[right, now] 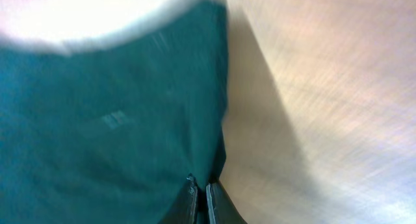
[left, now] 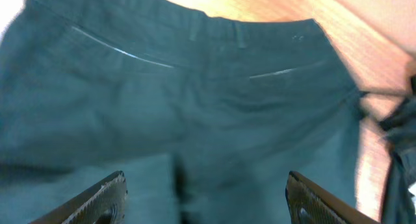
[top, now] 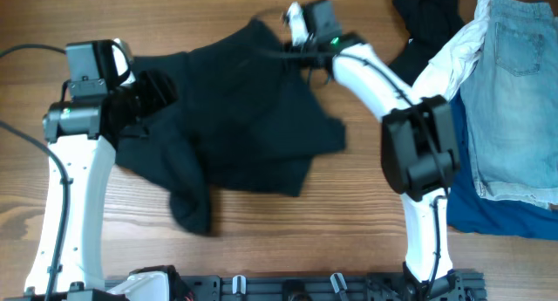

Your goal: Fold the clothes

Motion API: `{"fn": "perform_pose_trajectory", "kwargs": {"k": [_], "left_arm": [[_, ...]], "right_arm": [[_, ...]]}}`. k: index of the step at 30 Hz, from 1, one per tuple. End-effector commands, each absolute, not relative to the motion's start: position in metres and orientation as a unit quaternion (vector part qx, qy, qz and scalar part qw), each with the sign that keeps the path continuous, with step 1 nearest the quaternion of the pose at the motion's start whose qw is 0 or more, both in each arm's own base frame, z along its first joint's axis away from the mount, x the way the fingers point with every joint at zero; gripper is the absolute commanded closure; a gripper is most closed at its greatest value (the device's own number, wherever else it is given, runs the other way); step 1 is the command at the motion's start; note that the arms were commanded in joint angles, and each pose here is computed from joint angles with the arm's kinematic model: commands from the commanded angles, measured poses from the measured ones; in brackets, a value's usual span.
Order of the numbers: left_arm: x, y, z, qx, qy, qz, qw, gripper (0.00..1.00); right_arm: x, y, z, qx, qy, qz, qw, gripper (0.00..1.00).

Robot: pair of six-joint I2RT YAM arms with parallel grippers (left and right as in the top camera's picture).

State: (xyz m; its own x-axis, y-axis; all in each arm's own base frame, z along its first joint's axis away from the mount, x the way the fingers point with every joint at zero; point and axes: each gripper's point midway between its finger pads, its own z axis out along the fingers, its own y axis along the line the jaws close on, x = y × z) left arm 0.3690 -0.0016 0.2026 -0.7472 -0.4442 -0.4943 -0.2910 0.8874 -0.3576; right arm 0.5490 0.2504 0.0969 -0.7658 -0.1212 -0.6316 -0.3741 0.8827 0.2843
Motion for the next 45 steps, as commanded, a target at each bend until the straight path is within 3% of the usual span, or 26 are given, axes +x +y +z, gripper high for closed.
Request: {"fn": "perform_pose_trajectory", "kwargs": {"k": [1,7,8,10,15,21,24,33,39,45], "left_arm": [[0.38,-0.017,0.211,-0.164,0.923,-0.133,0.323,0.21],[0.397,-0.038,0.228,-0.12,0.911,-0.144,0.368,0.21],[0.398,-0.04,0.229,-0.111,0.911,-0.143,0.371,0.21],[0.398,-0.043,0.229,-0.103,0.911,-0.141,0.374,0.21],[0.397,-0.042,0.228,-0.101,0.913,-0.136,0.371,0.19],[0.391,-0.077,0.208,-0.029,0.93,-0.14,0.337,0.18],[0.395,-0.104,0.182,0.033,0.94,-0.128,0.313,0.11],[0.434,-0.134,0.087,0.124,0.948,-0.102,0.273,0.06],[0.459,-0.14,0.082,0.182,0.926,-0.088,0.319,0.04],[0.459,-0.144,0.077,0.221,0.918,-0.084,0.318,0.03]], "right_arm": [[0.586,0.225,0.206,-0.096,0.874,0.223,0.421,0.96],[0.605,0.197,0.221,-0.076,0.866,0.179,0.46,0.94],[0.604,0.195,0.219,-0.078,0.869,0.173,0.458,0.68],[0.599,0.19,0.214,-0.09,0.876,0.158,0.446,0.0],[0.57,0.184,0.222,-0.095,0.896,0.155,0.406,0.0],[0.52,0.171,0.216,-0.116,0.93,0.134,0.323,0.0],[0.506,0.16,0.2,-0.109,0.946,0.121,0.282,0.0],[0.496,0.128,0.183,-0.079,0.961,0.11,0.24,0.0],[0.494,0.125,0.182,-0.077,0.963,0.108,0.234,0.0],[0.494,0.125,0.181,-0.076,0.963,0.109,0.234,0.0]]}}
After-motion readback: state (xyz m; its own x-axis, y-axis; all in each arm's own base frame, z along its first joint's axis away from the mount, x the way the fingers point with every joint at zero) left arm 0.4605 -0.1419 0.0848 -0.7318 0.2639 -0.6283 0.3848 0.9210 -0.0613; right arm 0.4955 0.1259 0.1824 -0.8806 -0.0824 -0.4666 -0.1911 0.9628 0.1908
